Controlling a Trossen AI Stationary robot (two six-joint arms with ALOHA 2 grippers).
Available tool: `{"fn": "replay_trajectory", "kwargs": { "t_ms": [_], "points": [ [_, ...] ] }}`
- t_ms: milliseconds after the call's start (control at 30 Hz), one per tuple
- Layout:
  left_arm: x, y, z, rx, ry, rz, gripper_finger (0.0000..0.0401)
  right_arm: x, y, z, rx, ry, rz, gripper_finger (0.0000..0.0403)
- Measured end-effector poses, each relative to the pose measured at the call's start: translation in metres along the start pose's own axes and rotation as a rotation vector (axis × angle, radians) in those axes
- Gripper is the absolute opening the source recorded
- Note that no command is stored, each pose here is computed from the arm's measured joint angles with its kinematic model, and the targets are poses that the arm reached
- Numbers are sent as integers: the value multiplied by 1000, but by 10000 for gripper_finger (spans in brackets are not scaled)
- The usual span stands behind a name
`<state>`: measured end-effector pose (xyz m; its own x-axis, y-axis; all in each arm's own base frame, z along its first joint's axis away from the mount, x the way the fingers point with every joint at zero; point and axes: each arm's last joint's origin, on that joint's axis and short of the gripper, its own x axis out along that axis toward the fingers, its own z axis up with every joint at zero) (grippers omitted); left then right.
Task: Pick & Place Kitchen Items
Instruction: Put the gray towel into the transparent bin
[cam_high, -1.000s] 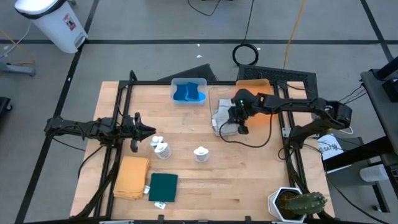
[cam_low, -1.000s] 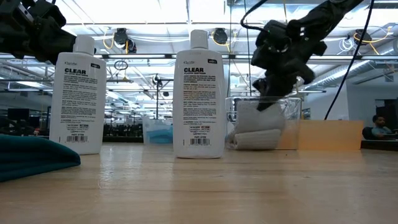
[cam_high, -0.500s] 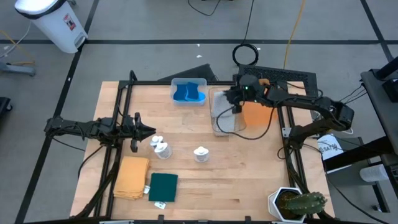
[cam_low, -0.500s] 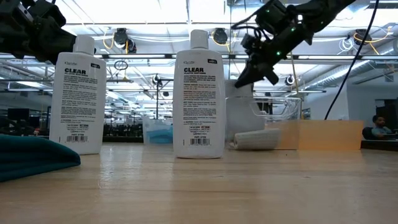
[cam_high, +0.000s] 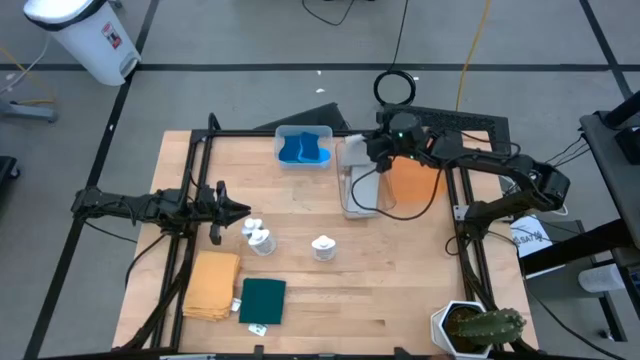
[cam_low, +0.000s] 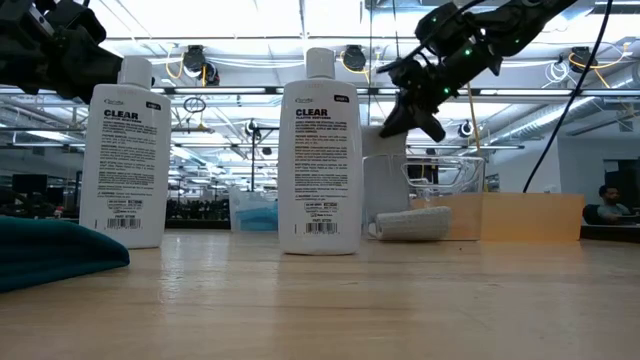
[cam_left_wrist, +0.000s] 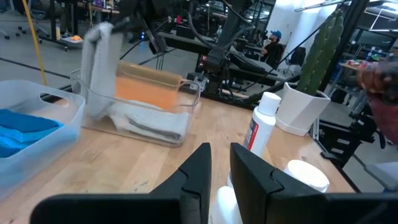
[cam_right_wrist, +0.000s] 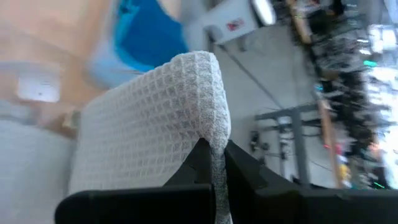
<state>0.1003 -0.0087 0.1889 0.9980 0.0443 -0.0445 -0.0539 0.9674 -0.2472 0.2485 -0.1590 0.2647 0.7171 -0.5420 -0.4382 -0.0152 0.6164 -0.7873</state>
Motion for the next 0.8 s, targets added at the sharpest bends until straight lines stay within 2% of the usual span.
{"fn": "replay_trajectory", "kwargs": {
  "t_ms": [567,800],
  "points": [
    [0,0,0,0,0,0,62,-3,54,10,176,44,239,0],
    [0,0,0,0,0,0,62,-10,71,12,350,-23,520,0]
  ]
}}
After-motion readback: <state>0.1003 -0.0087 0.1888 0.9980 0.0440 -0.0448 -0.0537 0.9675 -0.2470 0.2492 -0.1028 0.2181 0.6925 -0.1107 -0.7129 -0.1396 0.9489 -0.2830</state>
